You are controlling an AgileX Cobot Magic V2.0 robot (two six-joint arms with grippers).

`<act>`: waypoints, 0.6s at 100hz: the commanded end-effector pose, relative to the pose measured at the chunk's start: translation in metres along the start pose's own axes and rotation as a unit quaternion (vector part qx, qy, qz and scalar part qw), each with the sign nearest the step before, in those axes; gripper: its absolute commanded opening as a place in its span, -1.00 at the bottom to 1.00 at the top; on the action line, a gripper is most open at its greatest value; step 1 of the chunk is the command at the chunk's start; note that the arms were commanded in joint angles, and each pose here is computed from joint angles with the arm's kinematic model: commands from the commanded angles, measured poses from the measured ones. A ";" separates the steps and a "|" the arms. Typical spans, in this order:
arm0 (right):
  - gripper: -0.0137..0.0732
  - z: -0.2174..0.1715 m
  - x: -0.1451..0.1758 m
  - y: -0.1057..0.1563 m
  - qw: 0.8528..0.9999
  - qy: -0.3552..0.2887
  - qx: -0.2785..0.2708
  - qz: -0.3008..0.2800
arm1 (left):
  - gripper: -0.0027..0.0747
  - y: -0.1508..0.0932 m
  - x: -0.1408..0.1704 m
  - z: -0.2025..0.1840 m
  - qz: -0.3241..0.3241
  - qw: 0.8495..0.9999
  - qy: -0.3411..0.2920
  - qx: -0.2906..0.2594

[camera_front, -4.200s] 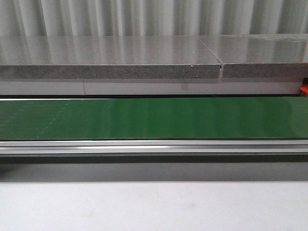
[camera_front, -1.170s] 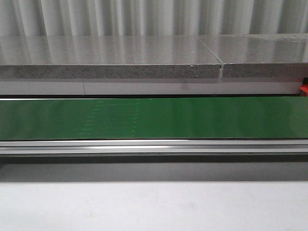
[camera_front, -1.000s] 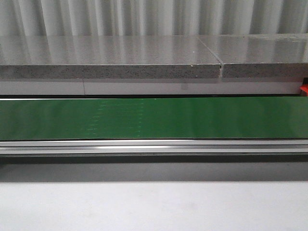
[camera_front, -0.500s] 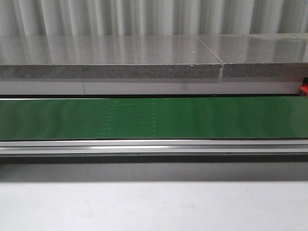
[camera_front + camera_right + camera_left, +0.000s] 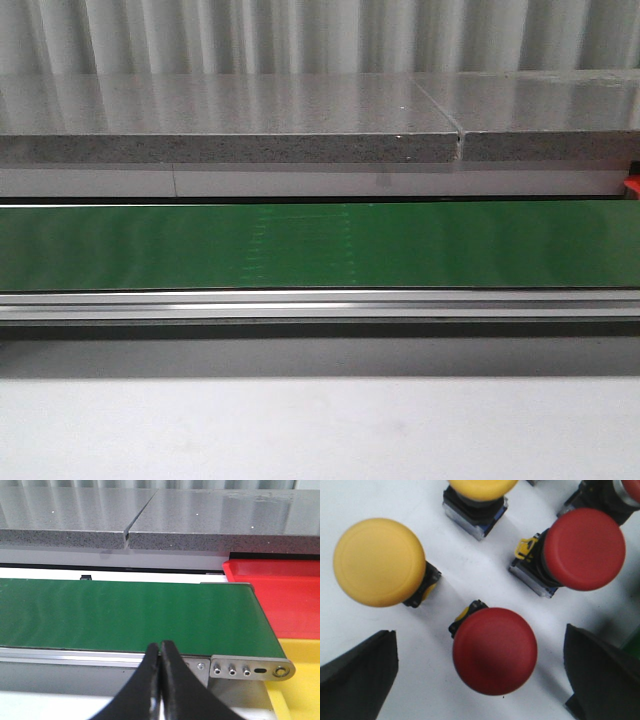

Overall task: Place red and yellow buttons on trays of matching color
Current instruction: 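Carry the red button onto the green belt and open the left gripper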

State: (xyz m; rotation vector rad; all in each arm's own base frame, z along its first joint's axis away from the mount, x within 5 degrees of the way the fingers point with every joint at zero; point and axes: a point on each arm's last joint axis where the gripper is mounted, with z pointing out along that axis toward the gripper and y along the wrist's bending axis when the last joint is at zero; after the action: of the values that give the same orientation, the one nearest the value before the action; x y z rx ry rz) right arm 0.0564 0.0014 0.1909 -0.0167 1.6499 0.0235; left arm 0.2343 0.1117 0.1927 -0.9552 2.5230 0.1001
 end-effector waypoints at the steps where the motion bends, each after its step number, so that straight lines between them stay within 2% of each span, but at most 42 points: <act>1: -0.90 -0.002 -0.013 0.000 0.999 -0.054 0.000 -0.006 | 0.71 -0.003 -0.014 -0.011 -0.012 0.999 -0.047 0.018; 15: -0.90 -0.002 -0.013 0.000 0.999 -0.054 0.000 -0.006 | 0.70 -0.004 -0.014 -0.011 -0.013 0.999 -0.048 0.019; 27: -0.90 -0.002 -0.013 0.000 0.999 -0.054 0.000 -0.006 | 0.51 -0.004 -0.014 -0.011 -0.014 0.999 -0.047 0.019; 39: -0.90 -0.002 -0.013 0.000 0.999 -0.054 0.000 -0.006 | 0.13 -0.003 -0.012 -0.011 -0.014 0.999 -0.038 0.016; 60: -0.90 -0.002 -0.013 0.000 0.999 -0.054 0.000 -0.006 | -0.70 0.000 -0.005 -0.017 -0.014 1.000 -0.007 0.003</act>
State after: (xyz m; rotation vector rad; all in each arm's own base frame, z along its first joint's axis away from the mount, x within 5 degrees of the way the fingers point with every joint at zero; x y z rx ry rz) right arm 0.0564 0.0014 0.1909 -0.0211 1.6498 0.0195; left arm 0.2318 0.1103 0.1923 -0.9782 2.5498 0.0926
